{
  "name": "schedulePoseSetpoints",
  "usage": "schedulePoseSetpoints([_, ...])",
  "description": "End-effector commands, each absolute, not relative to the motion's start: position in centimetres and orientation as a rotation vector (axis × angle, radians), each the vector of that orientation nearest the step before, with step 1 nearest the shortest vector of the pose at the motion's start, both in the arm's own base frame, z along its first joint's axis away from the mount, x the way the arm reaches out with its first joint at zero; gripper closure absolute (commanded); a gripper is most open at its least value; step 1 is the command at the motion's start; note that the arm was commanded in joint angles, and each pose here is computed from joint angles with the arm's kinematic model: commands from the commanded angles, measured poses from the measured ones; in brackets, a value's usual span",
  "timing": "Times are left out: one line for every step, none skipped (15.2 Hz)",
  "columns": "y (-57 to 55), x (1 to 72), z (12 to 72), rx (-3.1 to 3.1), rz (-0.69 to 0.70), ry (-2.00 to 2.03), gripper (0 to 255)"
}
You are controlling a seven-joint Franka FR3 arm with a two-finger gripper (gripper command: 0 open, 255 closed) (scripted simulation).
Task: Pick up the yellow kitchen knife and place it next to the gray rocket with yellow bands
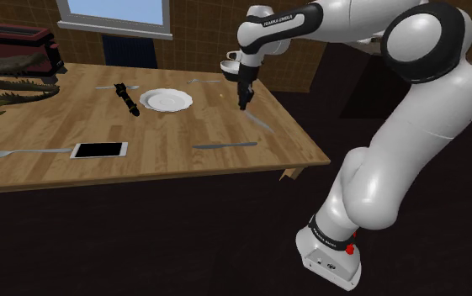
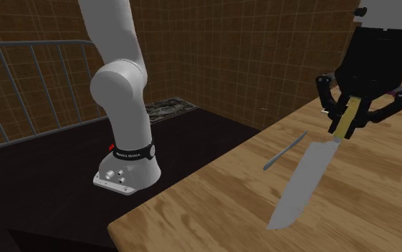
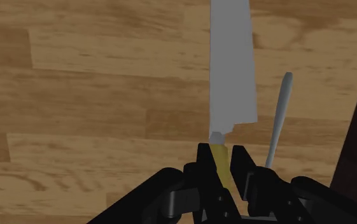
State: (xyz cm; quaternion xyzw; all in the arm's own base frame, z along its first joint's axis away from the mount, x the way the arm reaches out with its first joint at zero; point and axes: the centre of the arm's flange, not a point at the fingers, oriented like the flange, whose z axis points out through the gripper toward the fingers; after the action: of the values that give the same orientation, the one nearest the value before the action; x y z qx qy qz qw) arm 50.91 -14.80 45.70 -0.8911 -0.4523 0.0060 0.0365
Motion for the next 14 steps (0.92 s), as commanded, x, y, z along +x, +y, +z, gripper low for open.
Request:
schedulePoseSetpoints([-13.5,53.0,45.6,-2.736,0.018,-1.388,255])
schedulePoseSetpoints([-12.9,54.2,45.6,-2.736,0.018,-1.388,255])
schedulePoseSetpoints([-12.3,55.3,45.6,-2.736,0.018,-1.388,255])
schedulePoseSetpoints([-11.7,56.5,45.6,-2.736,0.018,-1.388,255])
schedulePoseSetpoints([-11.1,57.7,45.6,-2.736,0.018,-1.388,255])
schedulePoseSetpoints([-10.5,58.9,45.6,-2.736,0.018,-1.388,255])
schedulePoseSetpoints([-9.9,60.0,45.6,-2.736,0.018,-1.388,255])
schedulePoseSetpoints([-9.2,61.2,45.6,-2.736,0.018,-1.388,255])
schedulePoseSetpoints([-8.6,62.4,45.6,-2.736,0.018,-1.388,255])
schedulePoseSetpoints([-8.0,63.5,45.6,-2.736,0.018,-1.388,255])
schedulePoseSetpoints([-7.4,64.7,45.6,-2.736,0.018,-1.388,255])
schedulePoseSetpoints([-6.8,65.9,45.6,-2.736,0.018,-1.388,255])
schedulePoseSetpoints([-6.2,67.0,45.6,-2.736,0.018,-1.388,255])
schedulePoseSetpoints([-5.6,68.2,45.6,-2.736,0.018,-1.388,255])
